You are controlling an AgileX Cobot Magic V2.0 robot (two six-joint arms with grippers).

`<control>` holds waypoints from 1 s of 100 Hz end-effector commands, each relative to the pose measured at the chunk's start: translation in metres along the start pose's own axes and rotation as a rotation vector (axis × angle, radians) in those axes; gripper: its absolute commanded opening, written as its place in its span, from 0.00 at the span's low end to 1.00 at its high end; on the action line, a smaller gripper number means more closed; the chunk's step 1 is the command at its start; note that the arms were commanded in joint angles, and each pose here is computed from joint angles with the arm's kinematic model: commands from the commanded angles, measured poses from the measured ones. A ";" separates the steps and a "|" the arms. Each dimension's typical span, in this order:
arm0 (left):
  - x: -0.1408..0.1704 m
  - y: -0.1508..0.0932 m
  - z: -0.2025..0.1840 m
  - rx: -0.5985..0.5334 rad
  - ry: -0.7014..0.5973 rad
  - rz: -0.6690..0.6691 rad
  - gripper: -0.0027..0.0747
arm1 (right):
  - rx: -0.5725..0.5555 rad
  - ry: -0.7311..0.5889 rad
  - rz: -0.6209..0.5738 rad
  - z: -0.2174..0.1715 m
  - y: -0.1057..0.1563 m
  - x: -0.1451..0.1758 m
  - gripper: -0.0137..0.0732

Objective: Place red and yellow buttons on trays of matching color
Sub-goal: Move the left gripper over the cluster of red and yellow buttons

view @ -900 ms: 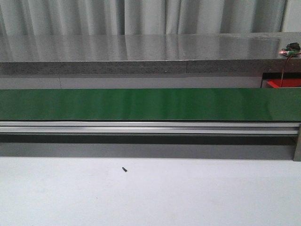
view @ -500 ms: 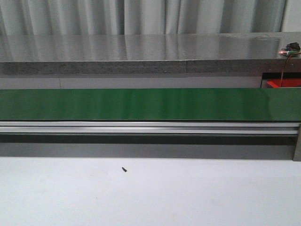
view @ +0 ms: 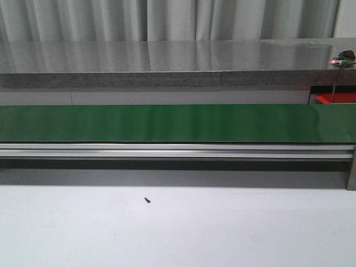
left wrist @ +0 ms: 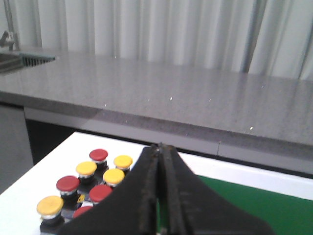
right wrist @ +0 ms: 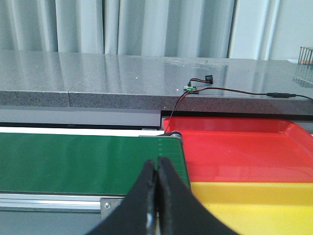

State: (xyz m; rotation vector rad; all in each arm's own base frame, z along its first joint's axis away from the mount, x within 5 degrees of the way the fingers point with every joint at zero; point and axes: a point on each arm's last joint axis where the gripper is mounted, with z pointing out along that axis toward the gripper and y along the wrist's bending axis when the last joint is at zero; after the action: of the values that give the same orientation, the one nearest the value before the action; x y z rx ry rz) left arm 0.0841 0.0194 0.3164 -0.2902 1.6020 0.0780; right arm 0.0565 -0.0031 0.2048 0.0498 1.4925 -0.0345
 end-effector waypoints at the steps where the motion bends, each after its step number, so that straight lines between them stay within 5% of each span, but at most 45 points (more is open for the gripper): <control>1: -0.022 0.001 0.018 -0.030 0.037 -0.028 0.01 | -0.005 -0.118 -0.004 -0.003 0.001 -0.015 0.08; 41: -0.031 0.026 0.092 -0.144 0.382 -0.090 0.03 | -0.005 -0.118 -0.004 -0.003 0.001 -0.015 0.08; 55: -0.022 0.038 0.113 -0.178 0.455 -0.115 0.26 | -0.005 -0.118 -0.004 -0.003 0.001 -0.015 0.08; 74: -0.016 0.055 0.134 -0.229 0.503 -0.141 0.80 | -0.005 -0.118 -0.004 -0.003 0.001 -0.015 0.08; 100: -0.010 0.094 0.162 -0.344 0.610 -0.266 0.79 | -0.005 -0.118 -0.004 -0.003 0.001 -0.015 0.08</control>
State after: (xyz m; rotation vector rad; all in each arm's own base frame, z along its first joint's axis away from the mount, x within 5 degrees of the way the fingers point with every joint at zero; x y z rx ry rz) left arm 0.2131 0.1333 0.2913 -0.7943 2.2070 0.0598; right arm 0.0565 -0.0031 0.2048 0.0498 1.4925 -0.0345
